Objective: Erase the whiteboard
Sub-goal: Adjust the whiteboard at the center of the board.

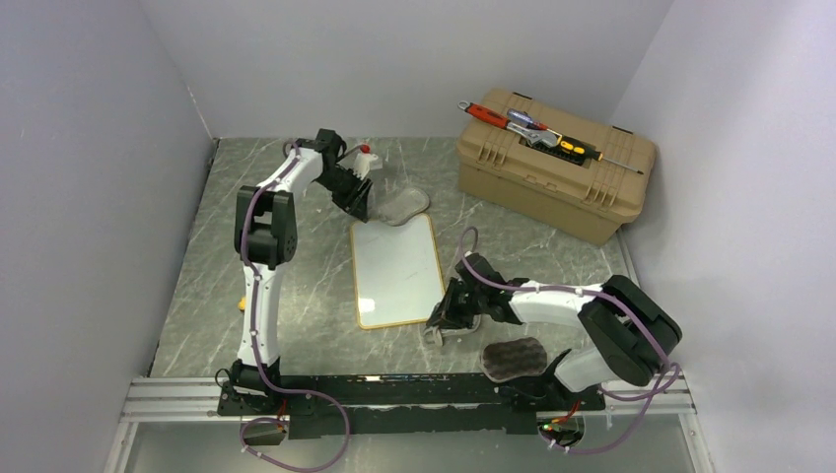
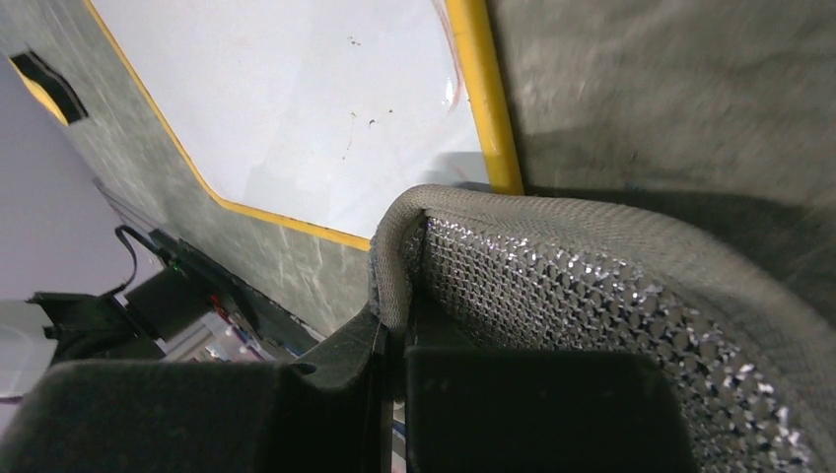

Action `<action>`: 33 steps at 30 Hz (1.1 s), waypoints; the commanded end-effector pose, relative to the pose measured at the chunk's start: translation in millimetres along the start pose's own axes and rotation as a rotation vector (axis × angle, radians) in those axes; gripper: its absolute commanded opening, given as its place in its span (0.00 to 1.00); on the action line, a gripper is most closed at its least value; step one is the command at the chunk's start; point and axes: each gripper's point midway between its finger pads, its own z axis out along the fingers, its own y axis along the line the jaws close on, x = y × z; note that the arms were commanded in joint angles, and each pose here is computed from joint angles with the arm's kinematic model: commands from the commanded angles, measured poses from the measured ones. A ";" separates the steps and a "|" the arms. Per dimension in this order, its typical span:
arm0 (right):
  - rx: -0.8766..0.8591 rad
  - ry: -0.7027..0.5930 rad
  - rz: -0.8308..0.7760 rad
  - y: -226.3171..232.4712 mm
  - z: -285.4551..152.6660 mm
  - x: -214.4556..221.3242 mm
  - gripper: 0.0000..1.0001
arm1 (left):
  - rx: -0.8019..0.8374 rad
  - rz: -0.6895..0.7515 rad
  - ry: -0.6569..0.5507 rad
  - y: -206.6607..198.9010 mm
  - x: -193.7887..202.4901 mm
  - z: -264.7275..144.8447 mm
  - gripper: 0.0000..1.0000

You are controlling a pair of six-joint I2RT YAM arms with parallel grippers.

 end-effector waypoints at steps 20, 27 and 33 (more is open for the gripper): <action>0.225 -0.222 -0.034 -28.3 -2.9 -121.3 0.00 | 0.410 -0.092 0.444 -148.7 186.3 -39.8 0.24; 0.221 -0.239 -0.092 18.6 13.0 -174.6 0.00 | 0.541 -0.056 0.464 -185.6 182.5 -41.4 0.23; 0.239 -0.276 -0.116 33.8 -7.6 -185.7 0.00 | 0.550 -0.033 0.407 -192.5 152.6 -59.6 0.27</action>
